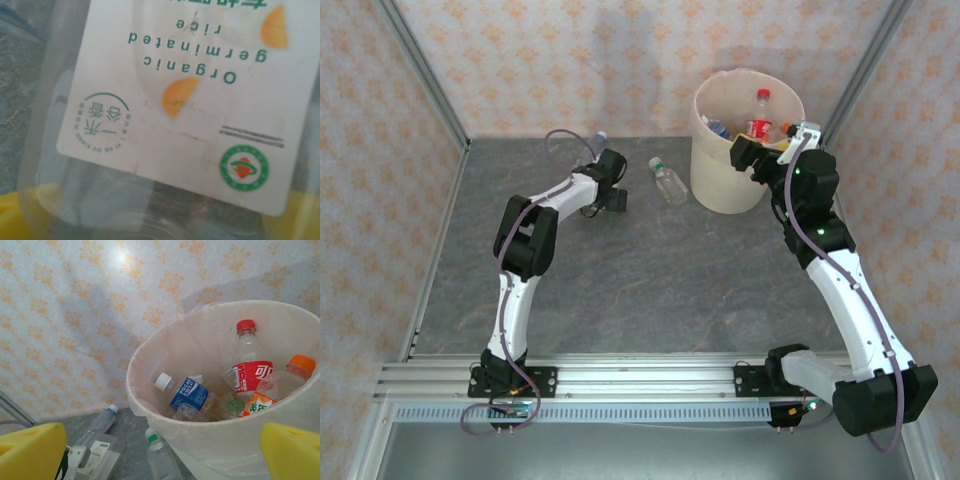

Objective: Put the plastic bottles in the bin

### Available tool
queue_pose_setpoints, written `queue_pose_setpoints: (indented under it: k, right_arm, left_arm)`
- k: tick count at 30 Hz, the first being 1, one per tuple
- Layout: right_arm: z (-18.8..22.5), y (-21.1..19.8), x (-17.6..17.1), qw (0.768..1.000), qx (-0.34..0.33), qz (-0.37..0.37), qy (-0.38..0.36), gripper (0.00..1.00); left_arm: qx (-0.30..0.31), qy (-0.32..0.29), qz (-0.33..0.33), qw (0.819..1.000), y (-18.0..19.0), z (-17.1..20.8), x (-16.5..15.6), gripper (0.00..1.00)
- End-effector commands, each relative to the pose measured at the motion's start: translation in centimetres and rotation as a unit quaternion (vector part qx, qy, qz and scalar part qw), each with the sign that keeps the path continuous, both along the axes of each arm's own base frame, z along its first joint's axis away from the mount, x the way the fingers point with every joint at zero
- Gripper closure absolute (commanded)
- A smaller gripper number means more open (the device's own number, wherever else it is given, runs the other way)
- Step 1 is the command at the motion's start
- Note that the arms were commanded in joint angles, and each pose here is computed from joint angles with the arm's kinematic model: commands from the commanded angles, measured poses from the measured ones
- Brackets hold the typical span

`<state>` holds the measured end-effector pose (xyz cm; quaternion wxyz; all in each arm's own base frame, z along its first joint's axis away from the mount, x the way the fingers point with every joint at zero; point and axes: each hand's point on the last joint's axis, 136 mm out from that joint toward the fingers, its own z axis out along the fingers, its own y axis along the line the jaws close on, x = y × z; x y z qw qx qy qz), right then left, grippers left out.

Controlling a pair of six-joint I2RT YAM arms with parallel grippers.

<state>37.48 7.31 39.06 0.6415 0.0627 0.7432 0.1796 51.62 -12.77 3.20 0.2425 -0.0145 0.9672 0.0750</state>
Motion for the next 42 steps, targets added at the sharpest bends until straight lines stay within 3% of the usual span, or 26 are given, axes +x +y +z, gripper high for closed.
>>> queue_pose_setpoints:
  k: [1, 6, 16, 22, 29, 35, 42]
  right_arm:
    - [0.3, -0.2, -0.5, 1.000, -0.006, -0.004, -0.004, 0.01]
    - [0.6, -0.2, -0.7, 1.000, -0.009, -0.002, -0.006, 0.01]
    - [0.7, -0.6, -1.2, 1.000, -0.018, -0.011, -0.005, 0.01]
    - [0.6, -0.6, -1.2, 1.000, -0.015, -0.010, -0.004, 0.01]
    - [-0.5, 0.4, -1.2, 1.000, -0.004, 0.017, 0.009, 0.01]
    - [-2.9, 4.0, -1.2, 0.994, 0.029, 0.092, 0.043, 0.01]
    - [-7.8, 5.7, -0.8, 0.983, 0.129, 0.078, 0.100, 0.01]
  left_arm:
    - [0.009, -0.022, 0.015, 1.000, 1.5, 2.1, -0.2, 0.00]
    - [-0.033, 0.000, -0.001, 0.999, 0.9, 1.1, 1.1, 0.00]
    - [-0.027, -0.008, -0.048, 0.998, 0.1, 0.2, 3.1, 0.00]
    - [-0.025, -0.011, -0.058, 0.998, -0.3, 0.5, 2.8, 0.10]
    - [-0.026, -0.030, -0.052, 0.998, -0.7, 1.4, 0.4, 0.22]
    - [-0.033, -0.046, -0.066, 0.996, -2.5, 2.8, -3.8, 0.23]
    - [-0.063, -0.093, -0.098, 0.989, -6.3, 6.3, -8.9, 0.24]
